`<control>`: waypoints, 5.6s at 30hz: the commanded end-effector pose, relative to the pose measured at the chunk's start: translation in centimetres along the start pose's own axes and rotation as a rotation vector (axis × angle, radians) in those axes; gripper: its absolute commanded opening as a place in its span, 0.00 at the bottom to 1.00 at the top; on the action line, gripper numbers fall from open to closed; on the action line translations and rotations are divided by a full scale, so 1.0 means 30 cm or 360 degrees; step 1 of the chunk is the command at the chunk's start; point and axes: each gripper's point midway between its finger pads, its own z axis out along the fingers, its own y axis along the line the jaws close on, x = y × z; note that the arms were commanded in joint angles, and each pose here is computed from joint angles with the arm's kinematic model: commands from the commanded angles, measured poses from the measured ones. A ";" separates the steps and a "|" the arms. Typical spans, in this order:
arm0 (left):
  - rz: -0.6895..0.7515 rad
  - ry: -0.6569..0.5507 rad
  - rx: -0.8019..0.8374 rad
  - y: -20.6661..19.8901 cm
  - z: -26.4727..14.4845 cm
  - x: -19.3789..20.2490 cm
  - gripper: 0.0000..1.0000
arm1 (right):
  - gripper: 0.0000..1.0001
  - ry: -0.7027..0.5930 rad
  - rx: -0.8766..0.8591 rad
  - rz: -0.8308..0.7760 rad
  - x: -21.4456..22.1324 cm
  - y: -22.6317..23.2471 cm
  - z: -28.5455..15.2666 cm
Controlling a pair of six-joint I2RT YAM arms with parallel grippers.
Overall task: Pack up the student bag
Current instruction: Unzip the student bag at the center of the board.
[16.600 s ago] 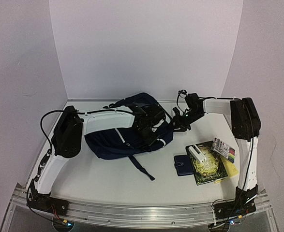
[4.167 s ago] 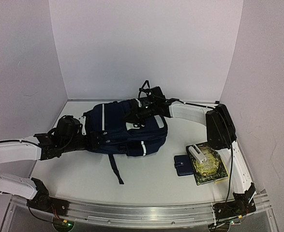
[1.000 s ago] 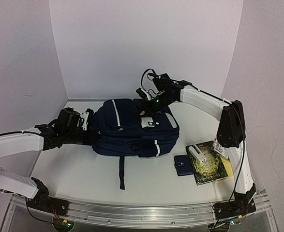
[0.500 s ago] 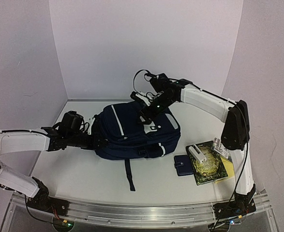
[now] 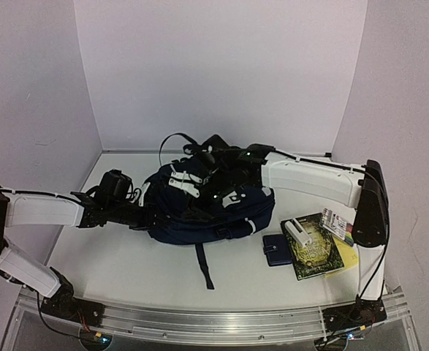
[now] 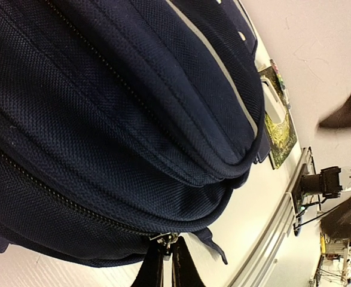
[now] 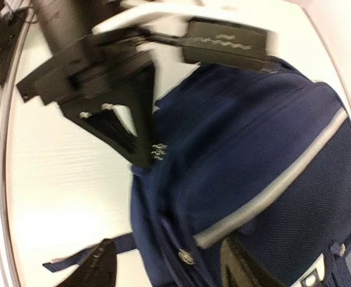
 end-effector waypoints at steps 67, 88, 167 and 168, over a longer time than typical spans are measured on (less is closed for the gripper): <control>-0.0180 -0.0278 -0.0675 0.358 -0.219 -0.264 0.00 | 0.00 0.0168 0.0469 -0.0291 0.147 -0.081 -0.126; 0.0030 -0.0127 0.0133 -0.074 -0.125 -0.120 0.00 | 0.84 0.0080 0.0430 -0.0341 -0.007 -0.088 0.032; 0.0044 -0.0481 -0.0443 0.074 -0.360 -0.498 1.00 | 0.97 -0.0049 0.0303 0.0754 0.174 -0.277 -0.361; 0.0058 -0.0462 -0.0417 0.052 -0.346 -0.481 1.00 | 0.98 0.0004 0.0324 0.0817 0.251 -0.287 -0.400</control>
